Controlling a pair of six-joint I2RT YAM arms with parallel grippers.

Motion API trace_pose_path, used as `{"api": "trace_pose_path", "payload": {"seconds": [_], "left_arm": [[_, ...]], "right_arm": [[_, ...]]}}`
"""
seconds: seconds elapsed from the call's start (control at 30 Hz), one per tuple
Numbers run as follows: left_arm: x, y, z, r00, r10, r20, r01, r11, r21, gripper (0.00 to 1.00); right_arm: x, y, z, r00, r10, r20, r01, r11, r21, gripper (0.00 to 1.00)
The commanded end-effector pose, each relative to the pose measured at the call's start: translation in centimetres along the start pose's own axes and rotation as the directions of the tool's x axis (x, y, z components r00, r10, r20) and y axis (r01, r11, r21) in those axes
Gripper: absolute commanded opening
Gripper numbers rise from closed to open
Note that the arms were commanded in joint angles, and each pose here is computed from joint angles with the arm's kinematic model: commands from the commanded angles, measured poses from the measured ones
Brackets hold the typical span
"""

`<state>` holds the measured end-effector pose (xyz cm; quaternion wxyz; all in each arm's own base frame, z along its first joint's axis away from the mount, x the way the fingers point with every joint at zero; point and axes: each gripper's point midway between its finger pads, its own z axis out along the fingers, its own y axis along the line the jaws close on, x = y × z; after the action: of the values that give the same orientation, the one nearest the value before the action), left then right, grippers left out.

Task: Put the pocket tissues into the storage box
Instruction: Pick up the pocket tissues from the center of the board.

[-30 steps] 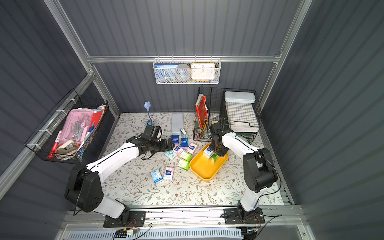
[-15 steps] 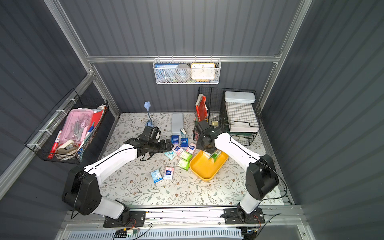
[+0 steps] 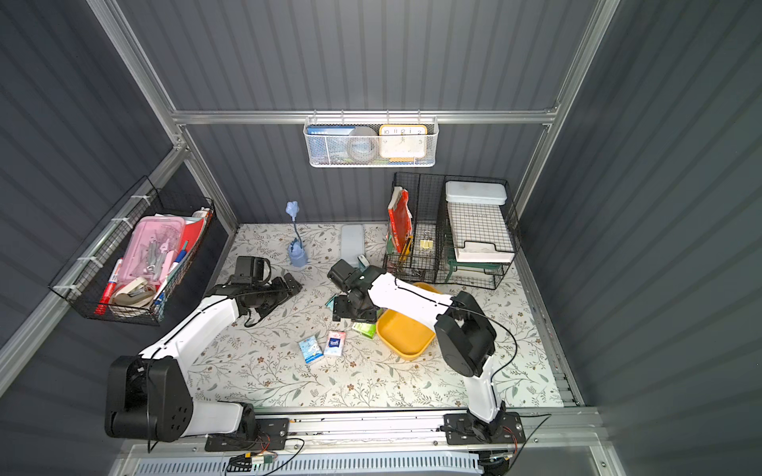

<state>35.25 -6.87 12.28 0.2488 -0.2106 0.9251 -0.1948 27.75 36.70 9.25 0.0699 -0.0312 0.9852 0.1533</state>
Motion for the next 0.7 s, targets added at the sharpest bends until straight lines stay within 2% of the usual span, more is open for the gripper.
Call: {"api": "trace_pose_path", "payload": {"seconds": [0.0, 0.33, 0.67], "left_arm": [[0.2, 1.2, -0.5, 0.998, -0.058, -0.005, 0.058, 0.998, 0.000, 0.99], [-0.2, 0.9, -0.7, 0.996, -0.090, 0.002, 0.089, 0.995, 0.040, 0.99], [0.1, 0.9, -1.4, 0.997, -0.076, 0.005, 0.075, 0.996, 0.042, 0.99]], "right_arm": [[1.8, 1.4, 1.0, 0.996, -0.060, -0.073, 0.061, 0.998, 0.004, 0.79], [3.2, 1.5, 4.2, 0.977, -0.063, -0.205, 0.077, 0.995, 0.059, 0.80], [3.7, 1.7, 6.0, 0.965, -0.057, -0.255, 0.076, 0.995, 0.065, 0.79]]}}
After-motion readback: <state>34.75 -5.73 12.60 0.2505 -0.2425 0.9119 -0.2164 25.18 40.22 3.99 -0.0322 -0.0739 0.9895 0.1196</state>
